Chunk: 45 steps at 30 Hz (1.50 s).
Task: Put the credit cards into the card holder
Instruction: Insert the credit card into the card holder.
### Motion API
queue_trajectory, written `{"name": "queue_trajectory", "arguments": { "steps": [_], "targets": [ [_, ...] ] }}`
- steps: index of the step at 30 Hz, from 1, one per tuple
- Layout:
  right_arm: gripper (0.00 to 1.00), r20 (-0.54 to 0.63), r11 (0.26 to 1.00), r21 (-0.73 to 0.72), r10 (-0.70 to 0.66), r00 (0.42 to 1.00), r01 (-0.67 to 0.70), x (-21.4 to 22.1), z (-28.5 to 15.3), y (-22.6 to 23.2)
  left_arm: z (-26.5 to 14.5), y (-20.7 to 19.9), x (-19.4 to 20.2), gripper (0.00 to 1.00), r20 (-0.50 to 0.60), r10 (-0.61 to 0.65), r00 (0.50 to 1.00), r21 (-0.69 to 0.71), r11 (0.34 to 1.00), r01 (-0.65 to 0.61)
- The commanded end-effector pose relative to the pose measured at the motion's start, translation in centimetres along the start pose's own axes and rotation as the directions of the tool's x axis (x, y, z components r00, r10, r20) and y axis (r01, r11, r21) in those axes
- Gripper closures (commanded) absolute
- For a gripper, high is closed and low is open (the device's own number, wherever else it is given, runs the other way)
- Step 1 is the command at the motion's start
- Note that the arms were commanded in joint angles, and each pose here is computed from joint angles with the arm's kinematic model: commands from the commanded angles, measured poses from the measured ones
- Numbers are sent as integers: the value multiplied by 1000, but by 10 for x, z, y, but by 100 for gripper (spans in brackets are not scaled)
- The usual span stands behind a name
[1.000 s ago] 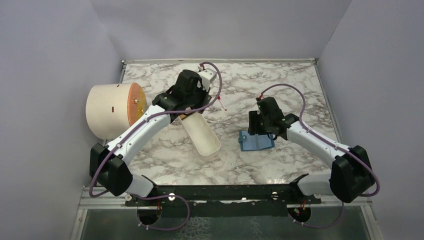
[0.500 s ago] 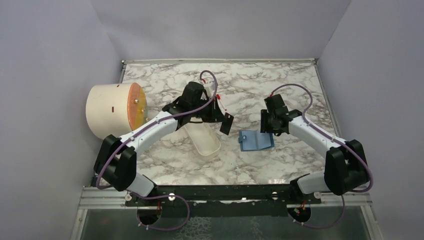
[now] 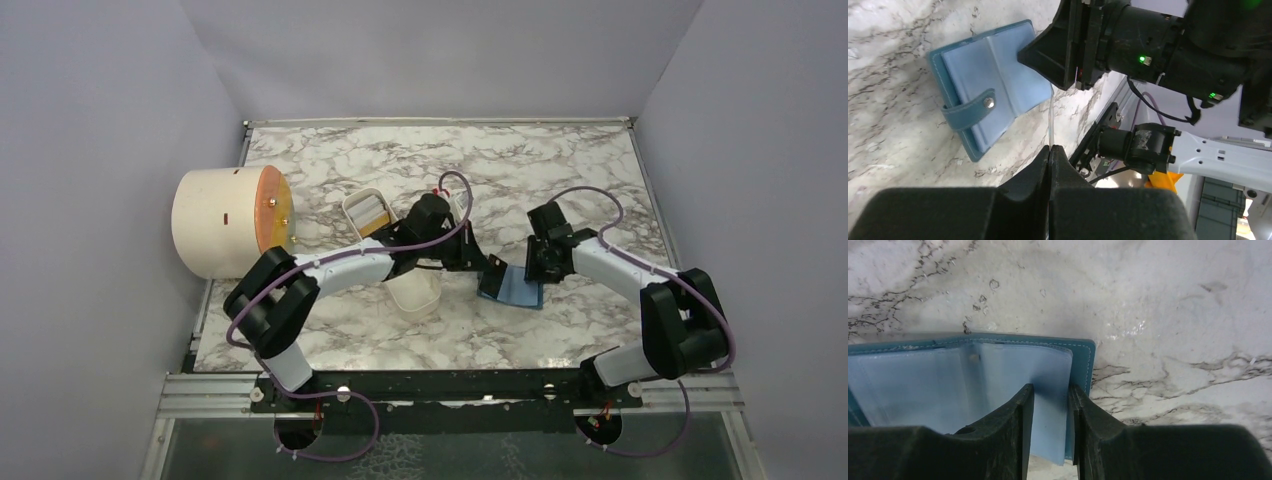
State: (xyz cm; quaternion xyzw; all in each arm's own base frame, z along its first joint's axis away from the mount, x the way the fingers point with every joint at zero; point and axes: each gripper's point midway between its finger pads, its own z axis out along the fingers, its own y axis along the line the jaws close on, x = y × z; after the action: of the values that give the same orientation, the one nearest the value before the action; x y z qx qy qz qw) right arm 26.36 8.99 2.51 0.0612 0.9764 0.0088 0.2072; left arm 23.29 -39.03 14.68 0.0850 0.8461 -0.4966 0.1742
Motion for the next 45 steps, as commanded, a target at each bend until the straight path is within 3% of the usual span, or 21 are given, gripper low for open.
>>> {"name": "queue_trajectory", "arguments": {
  "steps": [1, 17, 27, 45],
  "targets": [
    [70, 8, 995, -69, 71, 997, -70, 6, -3, 9, 28, -8, -5, 100, 16, 19, 1000, 30, 999, -19],
    [70, 79, 995, -58, 85, 993, -80, -10, -32, 3, 71, 18, 11, 100, -89, 52, 995, -2, 999, -52],
    [79, 55, 996, -17, 85, 995, -84, 0, -17, -3, 85, 41, 20, 100, -128, 19, 992, -53, 998, -26],
    [82, 23, 996, -1, 90, 996, -90, 11, 0, -5, 89, 64, 23, 100, -125, 7, 992, -138, 990, -25]
  ]
}}
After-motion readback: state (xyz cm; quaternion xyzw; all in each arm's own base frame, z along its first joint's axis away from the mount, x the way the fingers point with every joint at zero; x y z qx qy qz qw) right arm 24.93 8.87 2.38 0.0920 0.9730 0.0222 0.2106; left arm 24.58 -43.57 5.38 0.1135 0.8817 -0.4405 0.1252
